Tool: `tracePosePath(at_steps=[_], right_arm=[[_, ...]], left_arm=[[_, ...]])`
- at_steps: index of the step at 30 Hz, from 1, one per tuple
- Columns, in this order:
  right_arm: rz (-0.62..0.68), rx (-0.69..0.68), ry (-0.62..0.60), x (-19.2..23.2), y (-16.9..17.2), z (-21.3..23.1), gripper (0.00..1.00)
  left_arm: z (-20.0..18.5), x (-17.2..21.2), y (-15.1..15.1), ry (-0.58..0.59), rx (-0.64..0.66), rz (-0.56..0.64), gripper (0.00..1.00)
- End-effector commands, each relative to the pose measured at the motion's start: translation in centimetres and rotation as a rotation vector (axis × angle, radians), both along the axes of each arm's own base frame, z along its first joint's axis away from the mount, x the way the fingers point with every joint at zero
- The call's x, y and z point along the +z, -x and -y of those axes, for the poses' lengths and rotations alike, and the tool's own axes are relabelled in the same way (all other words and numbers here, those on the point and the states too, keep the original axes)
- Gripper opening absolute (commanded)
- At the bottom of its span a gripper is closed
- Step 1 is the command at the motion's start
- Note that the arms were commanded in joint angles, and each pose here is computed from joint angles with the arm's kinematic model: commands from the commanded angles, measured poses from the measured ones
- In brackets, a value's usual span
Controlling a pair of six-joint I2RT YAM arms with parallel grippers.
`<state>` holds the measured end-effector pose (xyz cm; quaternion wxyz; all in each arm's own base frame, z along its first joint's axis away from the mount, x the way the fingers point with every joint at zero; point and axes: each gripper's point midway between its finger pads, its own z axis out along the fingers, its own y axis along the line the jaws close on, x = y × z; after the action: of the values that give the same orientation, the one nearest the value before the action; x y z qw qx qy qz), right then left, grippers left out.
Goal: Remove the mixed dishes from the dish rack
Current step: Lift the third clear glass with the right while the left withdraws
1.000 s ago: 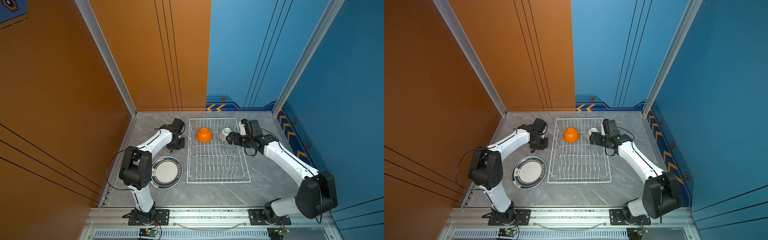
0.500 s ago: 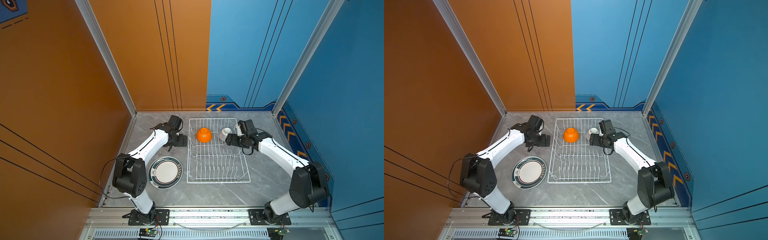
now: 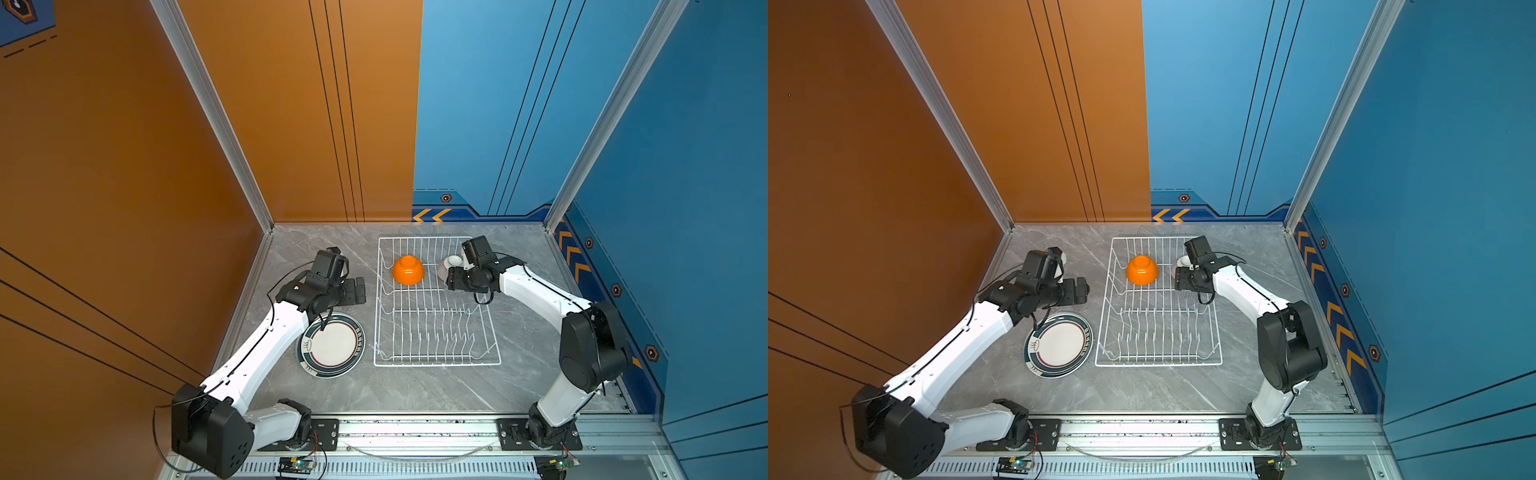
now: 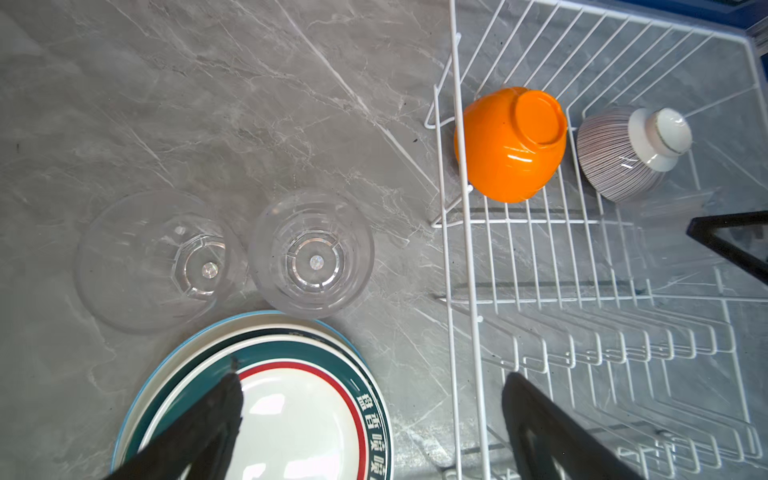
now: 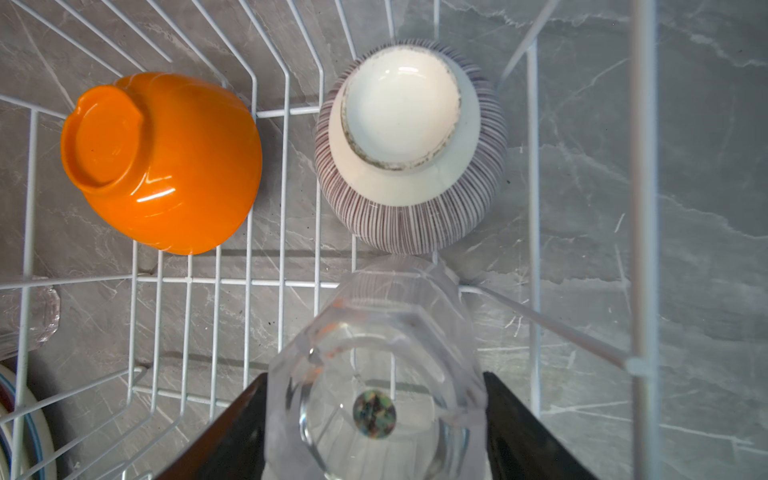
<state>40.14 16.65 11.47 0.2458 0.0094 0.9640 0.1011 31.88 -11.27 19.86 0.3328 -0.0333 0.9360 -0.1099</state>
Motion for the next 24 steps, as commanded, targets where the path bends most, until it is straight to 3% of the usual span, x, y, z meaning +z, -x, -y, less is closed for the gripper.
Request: tracePosePath(at_steps=[1, 9, 12, 15, 24], right_arm=[[-0.016, 0.020, 0.083, -0.1, -0.1, -0.1, 0.75], [-0.034, 0.044, 0.154, -0.4, -0.1, -1.1, 0.73], [-0.023, 0.039, 0.190, -0.2, -0.2, -1.1, 0.68], [-0.030, 0.037, 0.160, -0.2, -0.1, -1.6, 0.58], [-0.024, 0.066, -0.010, 2.2, 0.2, -4.2, 0.54]], left_arm=[[0.9, 1.0, 0.1, 0.066, -0.006, 0.046, 0.98], [0.9, 0.2, 1.2, 0.081, -0.012, 0.044, 0.98], [0.9, -0.2, 1.2, 0.086, -0.014, 0.056, 0.98], [1.2, -0.3, 1.3, 0.090, -0.030, 0.058, 0.98], [1.7, -0.7, 1.2, 0.156, -0.024, 0.099, 0.98]])
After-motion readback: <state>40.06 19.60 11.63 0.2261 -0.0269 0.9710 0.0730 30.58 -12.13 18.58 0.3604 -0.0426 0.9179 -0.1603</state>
